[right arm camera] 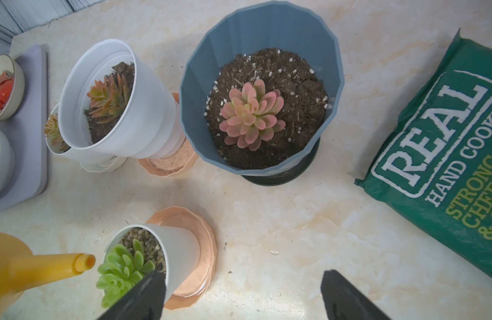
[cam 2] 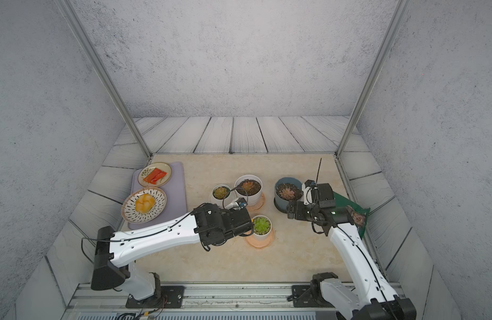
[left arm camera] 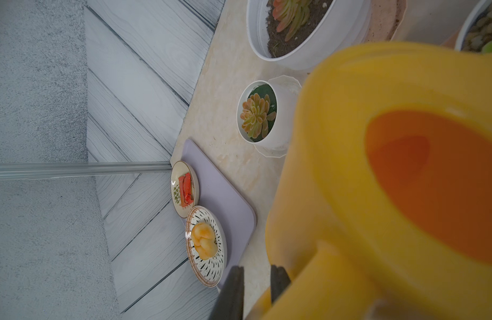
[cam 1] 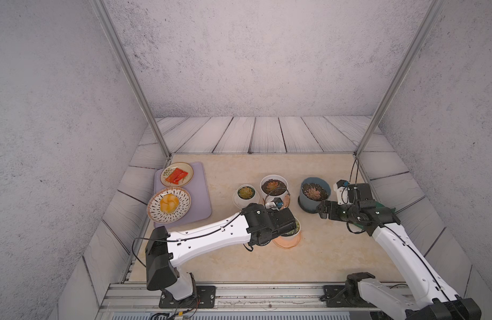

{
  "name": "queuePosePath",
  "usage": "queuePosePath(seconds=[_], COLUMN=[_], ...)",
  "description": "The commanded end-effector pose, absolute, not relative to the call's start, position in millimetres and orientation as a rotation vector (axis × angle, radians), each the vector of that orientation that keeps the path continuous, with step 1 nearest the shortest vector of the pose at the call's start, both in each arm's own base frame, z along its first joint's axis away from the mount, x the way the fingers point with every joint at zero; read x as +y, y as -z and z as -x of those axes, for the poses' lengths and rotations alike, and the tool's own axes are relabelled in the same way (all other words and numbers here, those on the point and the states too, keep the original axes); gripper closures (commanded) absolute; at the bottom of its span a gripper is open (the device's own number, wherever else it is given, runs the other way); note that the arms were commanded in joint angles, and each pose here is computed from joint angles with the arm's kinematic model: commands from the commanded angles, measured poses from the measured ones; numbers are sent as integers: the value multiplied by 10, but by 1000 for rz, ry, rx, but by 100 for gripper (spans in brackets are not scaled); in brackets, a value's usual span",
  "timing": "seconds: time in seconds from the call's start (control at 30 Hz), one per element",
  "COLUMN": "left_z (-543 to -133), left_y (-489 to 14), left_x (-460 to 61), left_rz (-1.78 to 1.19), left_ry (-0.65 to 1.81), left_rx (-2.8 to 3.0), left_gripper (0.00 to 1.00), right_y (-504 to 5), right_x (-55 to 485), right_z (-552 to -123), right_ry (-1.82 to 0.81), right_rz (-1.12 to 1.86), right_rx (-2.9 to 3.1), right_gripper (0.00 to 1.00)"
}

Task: Water the succulent around the soil edge
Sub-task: Water the soil of the potted plant with water.

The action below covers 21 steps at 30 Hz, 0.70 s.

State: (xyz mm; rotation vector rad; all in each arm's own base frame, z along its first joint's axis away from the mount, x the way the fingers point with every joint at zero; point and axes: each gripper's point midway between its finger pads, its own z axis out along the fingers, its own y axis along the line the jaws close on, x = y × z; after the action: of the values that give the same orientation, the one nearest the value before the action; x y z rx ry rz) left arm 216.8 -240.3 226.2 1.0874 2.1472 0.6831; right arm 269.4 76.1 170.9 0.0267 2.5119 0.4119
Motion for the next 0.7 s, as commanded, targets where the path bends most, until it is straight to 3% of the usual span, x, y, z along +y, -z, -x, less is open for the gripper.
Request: queuePosePath(seconds=[0.0, 0.67], left_z=[-2168, -2139], left_y=[-2323, -2351], left_x=[-2436, -2441], left_rz=[-1098, -1147], left_ry=[-686, -744], left_rx=[2135, 2127], left_gripper=[100, 100], right_y=[-1760, -1760], right_x=[735, 735], right_z=[-2713, -2714], right_ry=[-382, -380], right_rz=[-19, -18], right_rx=[2505, 2507], right_gripper=[7, 7])
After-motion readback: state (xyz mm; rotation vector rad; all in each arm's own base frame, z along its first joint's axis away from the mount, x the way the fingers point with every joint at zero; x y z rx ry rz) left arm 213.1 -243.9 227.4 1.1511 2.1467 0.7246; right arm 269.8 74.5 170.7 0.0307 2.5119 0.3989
